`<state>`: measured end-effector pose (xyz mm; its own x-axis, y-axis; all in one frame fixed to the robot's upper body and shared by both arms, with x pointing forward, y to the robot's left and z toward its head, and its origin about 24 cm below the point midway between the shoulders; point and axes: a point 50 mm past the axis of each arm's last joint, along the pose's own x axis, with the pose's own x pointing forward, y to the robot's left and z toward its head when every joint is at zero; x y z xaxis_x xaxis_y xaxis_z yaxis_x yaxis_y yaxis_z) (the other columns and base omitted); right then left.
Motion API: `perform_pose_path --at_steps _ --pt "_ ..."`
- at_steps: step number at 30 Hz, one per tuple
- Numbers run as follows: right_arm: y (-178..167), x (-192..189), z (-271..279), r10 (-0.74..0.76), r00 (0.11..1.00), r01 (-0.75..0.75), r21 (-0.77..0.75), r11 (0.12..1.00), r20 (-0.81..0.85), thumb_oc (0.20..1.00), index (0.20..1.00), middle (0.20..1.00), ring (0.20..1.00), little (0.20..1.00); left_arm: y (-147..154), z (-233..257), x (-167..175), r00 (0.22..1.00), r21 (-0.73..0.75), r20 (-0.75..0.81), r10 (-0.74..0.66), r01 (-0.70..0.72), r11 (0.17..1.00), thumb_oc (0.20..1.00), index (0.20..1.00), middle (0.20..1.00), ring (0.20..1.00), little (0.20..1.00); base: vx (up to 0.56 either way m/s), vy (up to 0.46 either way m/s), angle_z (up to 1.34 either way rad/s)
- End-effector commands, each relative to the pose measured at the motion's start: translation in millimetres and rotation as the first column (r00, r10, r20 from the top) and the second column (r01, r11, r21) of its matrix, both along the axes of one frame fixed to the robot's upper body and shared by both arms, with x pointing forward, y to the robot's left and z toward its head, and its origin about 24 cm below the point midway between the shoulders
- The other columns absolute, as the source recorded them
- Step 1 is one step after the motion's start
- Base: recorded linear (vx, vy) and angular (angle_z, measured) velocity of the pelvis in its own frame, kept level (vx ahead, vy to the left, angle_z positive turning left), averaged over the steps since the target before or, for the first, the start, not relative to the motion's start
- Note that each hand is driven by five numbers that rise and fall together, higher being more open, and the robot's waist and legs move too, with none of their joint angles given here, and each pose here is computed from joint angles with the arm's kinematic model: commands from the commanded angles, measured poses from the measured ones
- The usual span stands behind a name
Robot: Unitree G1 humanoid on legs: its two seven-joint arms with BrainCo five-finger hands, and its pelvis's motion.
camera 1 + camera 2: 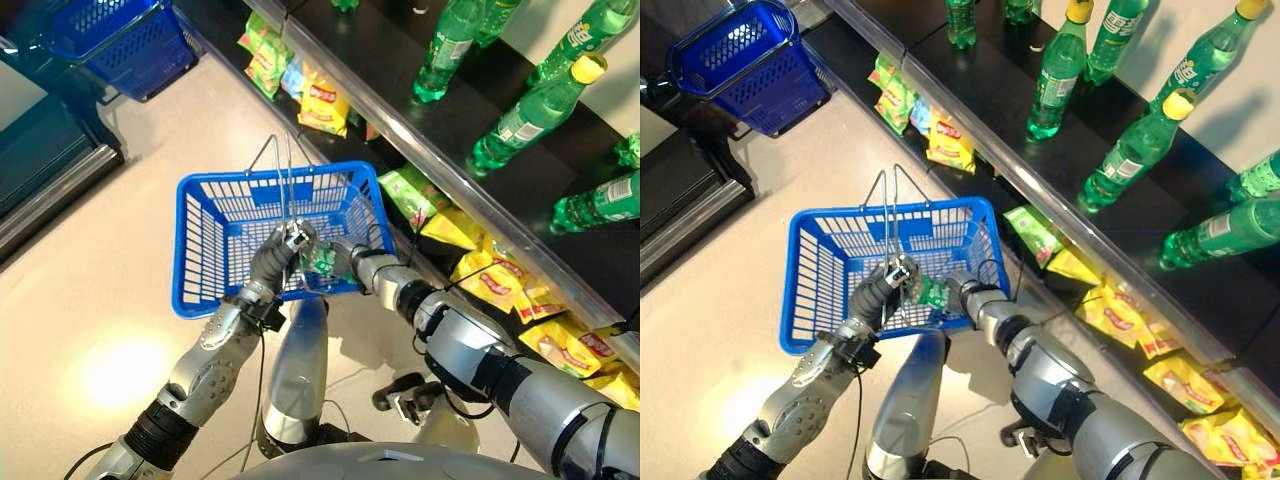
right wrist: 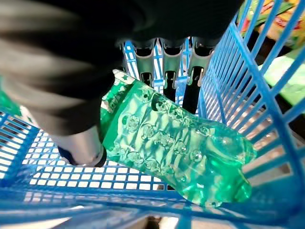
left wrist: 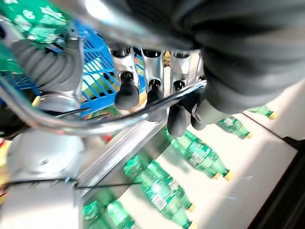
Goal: Pick up the snacks into the basket
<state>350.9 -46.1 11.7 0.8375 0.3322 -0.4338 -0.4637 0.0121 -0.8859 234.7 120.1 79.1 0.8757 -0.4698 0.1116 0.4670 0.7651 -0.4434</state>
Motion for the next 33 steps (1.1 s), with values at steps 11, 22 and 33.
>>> perform_pose_path --at_steps 11,22,33 --pt "-35 14 8 -0.171 0.985 0.169 0.05 0.984 0.028 1.0 1.0 1.0 1.0 1.0 -27 99 -11 0.879 -0.199 0.464 -0.106 0.22 0.955 0.2 0.2 0.2 0.2 0.2 0.0 0.001 0.01" --pt "-34 19 17 -0.205 0.978 0.197 0.121 0.973 0.049 1.0 1.0 1.0 1.0 1.0 -26 98 -11 0.886 -0.213 0.453 -0.095 0.212 0.954 0.2 0.2 0.2 0.2 0.2 0.0 0.0 0.0" --pt "9 17 46 -0.209 0.975 0.138 0.542 0.829 0.072 1.0 1.0 1.0 1.0 1.0 2 96 -5 0.889 -0.235 0.441 0.126 -0.021 0.972 0.2 0.2 0.2 0.2 0.2 0.0 0.016 -0.01"
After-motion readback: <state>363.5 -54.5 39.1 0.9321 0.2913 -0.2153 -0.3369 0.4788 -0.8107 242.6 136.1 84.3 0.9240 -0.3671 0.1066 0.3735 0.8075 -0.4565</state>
